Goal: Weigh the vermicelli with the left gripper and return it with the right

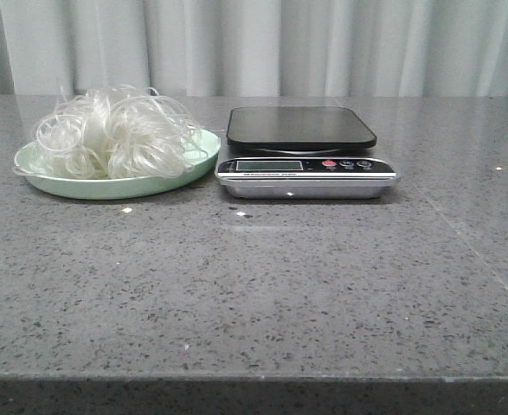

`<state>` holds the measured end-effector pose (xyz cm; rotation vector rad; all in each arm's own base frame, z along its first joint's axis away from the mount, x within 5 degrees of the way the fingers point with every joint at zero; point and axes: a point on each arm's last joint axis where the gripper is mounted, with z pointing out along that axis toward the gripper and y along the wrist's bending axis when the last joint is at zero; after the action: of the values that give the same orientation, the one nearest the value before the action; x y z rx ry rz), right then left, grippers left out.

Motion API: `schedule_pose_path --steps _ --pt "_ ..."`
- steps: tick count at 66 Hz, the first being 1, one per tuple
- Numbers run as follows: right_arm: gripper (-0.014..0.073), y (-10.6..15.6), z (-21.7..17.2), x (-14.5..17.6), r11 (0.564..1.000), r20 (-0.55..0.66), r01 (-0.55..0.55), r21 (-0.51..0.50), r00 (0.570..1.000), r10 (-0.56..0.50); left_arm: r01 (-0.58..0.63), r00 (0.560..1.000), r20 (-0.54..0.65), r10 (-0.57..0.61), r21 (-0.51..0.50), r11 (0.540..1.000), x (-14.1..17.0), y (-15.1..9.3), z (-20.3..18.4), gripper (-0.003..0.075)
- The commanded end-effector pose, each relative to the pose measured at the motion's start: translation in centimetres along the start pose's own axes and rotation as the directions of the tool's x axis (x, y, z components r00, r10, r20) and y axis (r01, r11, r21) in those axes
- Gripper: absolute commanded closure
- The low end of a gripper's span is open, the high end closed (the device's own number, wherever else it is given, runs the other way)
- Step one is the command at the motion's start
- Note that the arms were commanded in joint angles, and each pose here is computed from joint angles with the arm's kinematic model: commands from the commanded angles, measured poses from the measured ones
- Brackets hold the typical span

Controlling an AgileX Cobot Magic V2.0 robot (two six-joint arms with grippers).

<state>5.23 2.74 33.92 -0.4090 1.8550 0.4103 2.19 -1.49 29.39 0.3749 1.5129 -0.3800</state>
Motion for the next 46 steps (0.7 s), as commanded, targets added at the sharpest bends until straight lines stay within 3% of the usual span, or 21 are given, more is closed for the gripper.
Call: schedule_pose_path --steps 1,17,26,31,38,46 --pt "0.0102 0.0 -1.6 0.5 0.999 0.201 -0.003 -0.033 0.98 0.009 0.01 0.996 0.086 -0.009 -0.007 1.0 -1.4 0.0 -0.1 0.0594" --pt "0.0102 -0.4 -3.2 4.0 0.998 0.382 0.002 -0.062 0.924 0.022 0.01 0.996 0.084 -0.009 -0.007 1.0 -1.4 0.0 -0.1 0.0594" --pt "0.0111 -0.4 -2.9 4.6 0.998 0.39 0.004 -0.063 0.921 0.021 0.01 0.996 0.084 -0.009 -0.007 1.0 -1.4 0.0 -0.1 0.0594" --pt "0.0197 -0.4 -2.9 4.6 0.998 0.393 0.007 -0.06 0.919 0.017 0.01 0.996 0.084 -0.009 -0.007 1.0 -1.4 0.0 -0.1 0.0594" --pt "0.0468 -0.5 -2.9 4.6 0.999 0.393 0.015 -0.053 0.919 0.007 0.01 0.996 0.084 -0.009 -0.007 1.0 -1.4 0.0 -0.1 0.0594" --pt "0.0427 -0.5 -2.9 4.6 0.999 0.393 0.015 -0.053 0.919 0.007 0.01 0.996 0.084 -0.009 -0.007 1.0 -1.4 0.0 -0.1 0.0594"
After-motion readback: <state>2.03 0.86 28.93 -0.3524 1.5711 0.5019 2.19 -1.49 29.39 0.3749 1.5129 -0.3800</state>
